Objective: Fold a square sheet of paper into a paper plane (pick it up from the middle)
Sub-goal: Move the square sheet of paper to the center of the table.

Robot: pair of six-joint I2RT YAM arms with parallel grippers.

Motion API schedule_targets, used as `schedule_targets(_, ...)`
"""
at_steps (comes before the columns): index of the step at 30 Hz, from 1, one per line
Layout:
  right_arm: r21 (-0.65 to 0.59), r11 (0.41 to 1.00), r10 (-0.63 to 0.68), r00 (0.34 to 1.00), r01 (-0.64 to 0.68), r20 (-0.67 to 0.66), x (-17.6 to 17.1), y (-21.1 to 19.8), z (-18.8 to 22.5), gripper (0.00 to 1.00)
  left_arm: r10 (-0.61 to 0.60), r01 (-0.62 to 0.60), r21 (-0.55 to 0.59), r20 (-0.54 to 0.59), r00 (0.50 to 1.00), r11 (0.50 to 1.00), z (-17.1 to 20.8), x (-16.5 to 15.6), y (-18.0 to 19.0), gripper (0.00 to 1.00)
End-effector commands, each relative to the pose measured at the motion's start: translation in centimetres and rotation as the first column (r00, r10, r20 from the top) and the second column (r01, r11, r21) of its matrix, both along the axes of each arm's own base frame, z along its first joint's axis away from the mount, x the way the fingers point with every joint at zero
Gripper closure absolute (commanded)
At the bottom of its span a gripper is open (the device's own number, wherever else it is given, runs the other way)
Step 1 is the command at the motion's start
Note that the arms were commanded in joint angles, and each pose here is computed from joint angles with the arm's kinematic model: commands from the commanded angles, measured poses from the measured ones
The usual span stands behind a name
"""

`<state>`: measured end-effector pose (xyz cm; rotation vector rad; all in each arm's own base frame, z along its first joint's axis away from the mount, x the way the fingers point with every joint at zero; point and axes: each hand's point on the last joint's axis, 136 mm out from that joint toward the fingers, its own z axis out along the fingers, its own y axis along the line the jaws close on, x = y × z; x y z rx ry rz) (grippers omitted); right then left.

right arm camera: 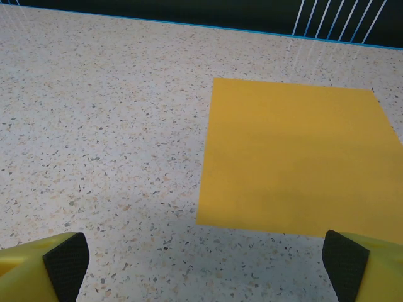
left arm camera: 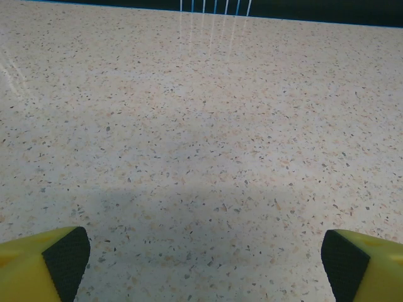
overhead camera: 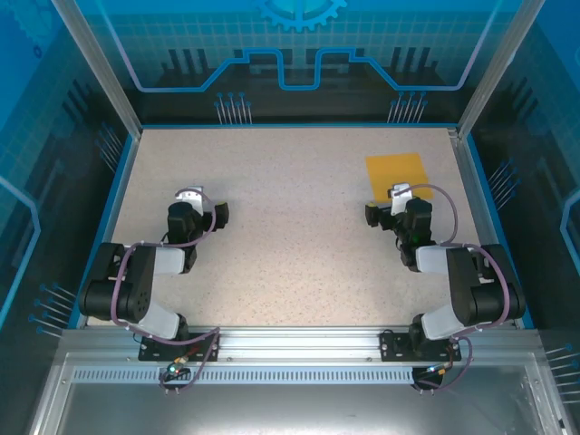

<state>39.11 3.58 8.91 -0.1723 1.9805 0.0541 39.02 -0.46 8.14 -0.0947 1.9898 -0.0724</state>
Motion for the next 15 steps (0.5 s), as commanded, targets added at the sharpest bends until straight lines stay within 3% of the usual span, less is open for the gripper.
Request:
schedule_targets(1, -0.005, 1.0, 0.004, 1.0, -0.003, 0.012, 0.52, -0.24, 0.44, 0.01, -0.022, 0.022, 0.006, 0.025, 0.999, 1.0, 0.99, 0.71, -0.2, 0.01)
schedule_targets(15, -0.006, 1.0, 0.003, 1.0, -0.003, 0.011, 0.52, -0.27, 0.41, 0.01, -0.02, 0.02, 0.006, 0.024, 1.0, 1.0, 0.95, 0.69, -0.17, 0.02)
